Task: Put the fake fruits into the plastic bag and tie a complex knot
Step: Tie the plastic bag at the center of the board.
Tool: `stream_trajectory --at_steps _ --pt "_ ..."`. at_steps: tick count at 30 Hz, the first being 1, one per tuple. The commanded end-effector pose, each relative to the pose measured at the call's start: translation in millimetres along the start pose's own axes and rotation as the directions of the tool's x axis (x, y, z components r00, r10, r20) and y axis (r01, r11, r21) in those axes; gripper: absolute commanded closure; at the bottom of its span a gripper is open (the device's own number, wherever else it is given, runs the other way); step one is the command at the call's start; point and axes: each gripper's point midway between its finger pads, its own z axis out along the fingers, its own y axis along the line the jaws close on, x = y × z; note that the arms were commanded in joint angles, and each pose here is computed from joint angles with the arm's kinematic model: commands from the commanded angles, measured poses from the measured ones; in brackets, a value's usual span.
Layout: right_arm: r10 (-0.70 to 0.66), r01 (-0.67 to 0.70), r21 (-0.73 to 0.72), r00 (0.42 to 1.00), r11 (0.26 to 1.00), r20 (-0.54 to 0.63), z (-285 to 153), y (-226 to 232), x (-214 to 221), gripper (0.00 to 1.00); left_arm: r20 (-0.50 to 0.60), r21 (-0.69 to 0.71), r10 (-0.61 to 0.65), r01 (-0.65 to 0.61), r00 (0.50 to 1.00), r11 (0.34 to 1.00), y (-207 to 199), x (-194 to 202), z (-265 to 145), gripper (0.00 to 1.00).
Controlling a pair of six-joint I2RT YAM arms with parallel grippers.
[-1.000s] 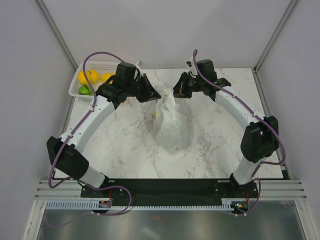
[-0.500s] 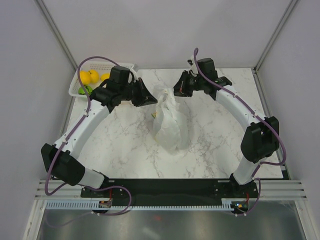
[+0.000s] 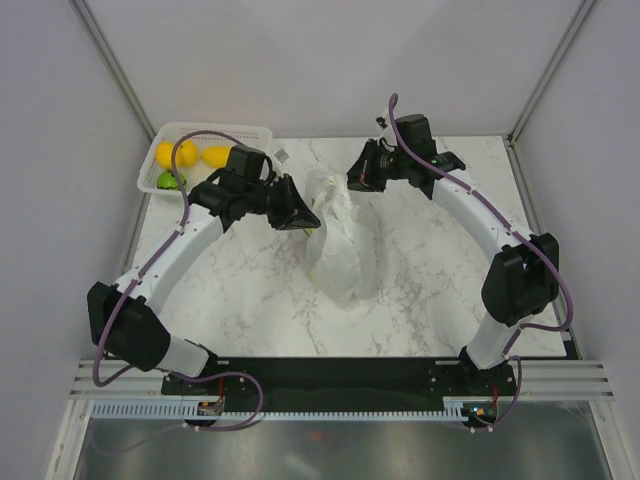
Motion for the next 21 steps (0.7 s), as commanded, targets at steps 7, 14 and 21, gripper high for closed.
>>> stream_trajectory --at_steps 7,14,21 --pt "-0.027 0.03 -0.035 0.998 0.999 0.062 -16.0 22.3 -12.3 1.0 -0.098 0.033 -0.036 0.039 0.995 0.999 -1.4 25.6 7.2 0.84" --pt "-0.012 0.014 -0.034 0.998 0.999 0.057 -15.0 20.4 -9.2 1.0 -0.153 0.002 -0.052 0.053 0.987 0.999 9.0 41.1 21.3 0.84" --pt "0.0 0.002 -0.033 0.999 0.999 0.052 -14.6 18.6 -8.0 1.0 -0.17 0.006 -0.041 0.042 0.985 0.999 5.9 47.8 23.3 0.84"
